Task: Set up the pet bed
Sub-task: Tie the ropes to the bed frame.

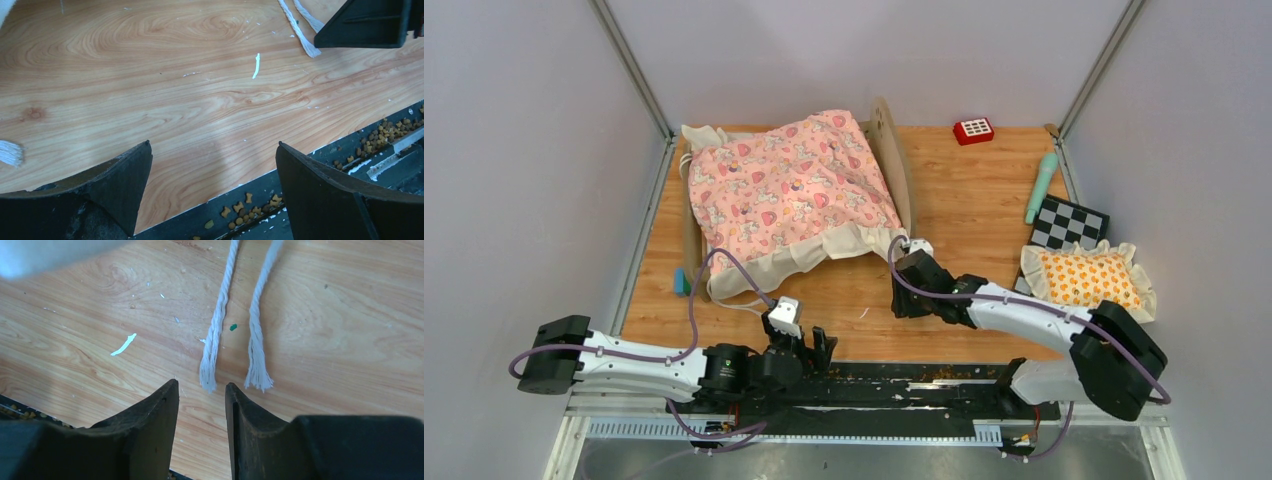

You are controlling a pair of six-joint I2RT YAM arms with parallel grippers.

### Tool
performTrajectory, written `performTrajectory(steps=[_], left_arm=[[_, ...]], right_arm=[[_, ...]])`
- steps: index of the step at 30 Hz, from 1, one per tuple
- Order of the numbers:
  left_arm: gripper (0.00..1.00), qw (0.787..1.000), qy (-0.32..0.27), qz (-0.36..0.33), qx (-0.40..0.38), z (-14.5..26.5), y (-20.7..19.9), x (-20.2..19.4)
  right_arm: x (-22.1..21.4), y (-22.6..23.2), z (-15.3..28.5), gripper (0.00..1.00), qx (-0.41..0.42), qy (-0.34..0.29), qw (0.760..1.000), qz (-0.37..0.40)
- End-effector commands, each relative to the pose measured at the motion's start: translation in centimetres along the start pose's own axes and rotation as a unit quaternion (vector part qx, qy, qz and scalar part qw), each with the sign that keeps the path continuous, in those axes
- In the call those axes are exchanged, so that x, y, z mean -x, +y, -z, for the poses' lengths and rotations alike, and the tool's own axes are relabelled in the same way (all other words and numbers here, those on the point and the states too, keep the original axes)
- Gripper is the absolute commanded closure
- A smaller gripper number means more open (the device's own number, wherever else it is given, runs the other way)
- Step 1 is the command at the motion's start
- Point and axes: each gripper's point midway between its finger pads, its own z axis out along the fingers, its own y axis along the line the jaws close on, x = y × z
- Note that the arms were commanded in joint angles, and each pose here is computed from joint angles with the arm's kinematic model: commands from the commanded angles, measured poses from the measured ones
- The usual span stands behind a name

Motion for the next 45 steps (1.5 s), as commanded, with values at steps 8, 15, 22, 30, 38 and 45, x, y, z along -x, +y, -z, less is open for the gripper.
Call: performTrajectory(steps=[8,15,22,30,38,45], left_arm=[[0.0,0.999,-0.019,0.026,0.006,0.0,-0.3,1.2],[0.0,0.999,-0.022,0.035,0.01,0.1,0.3,1.2],[0.0,0.999,-0.026,0.045,0.011,0.4,0.7,1.3],[0.0,0.998,-0.033,0.053,0.004,0.6,0.9,1.6],[0.0,0.998,-0.032,0.052,0.004,0.6,1.1,1.5],[0.0,0.998,-0.033,0.044,0.002,0.7,0.8,1.8]], right_arm=[[1.2,1.4,-2.8,0.61,-0.016,-0.009,0.999,0.037],[-0.6,0.4,-3.3,0.67,-0.079,0.012,0.994,0.069],[-0.5,0.7,-2.3,0.95,-0.083,0.001,0.992,0.092],[3.2,1.6,-0.3,1.0,-0.052,-0.03,0.98,0.188],[5.7,0.8,1.3,1.0,-0.029,-0.04,0.947,0.317],[7.7,-1.6,0.6,1.0,-0.047,-0.023,0.932,0.36]])
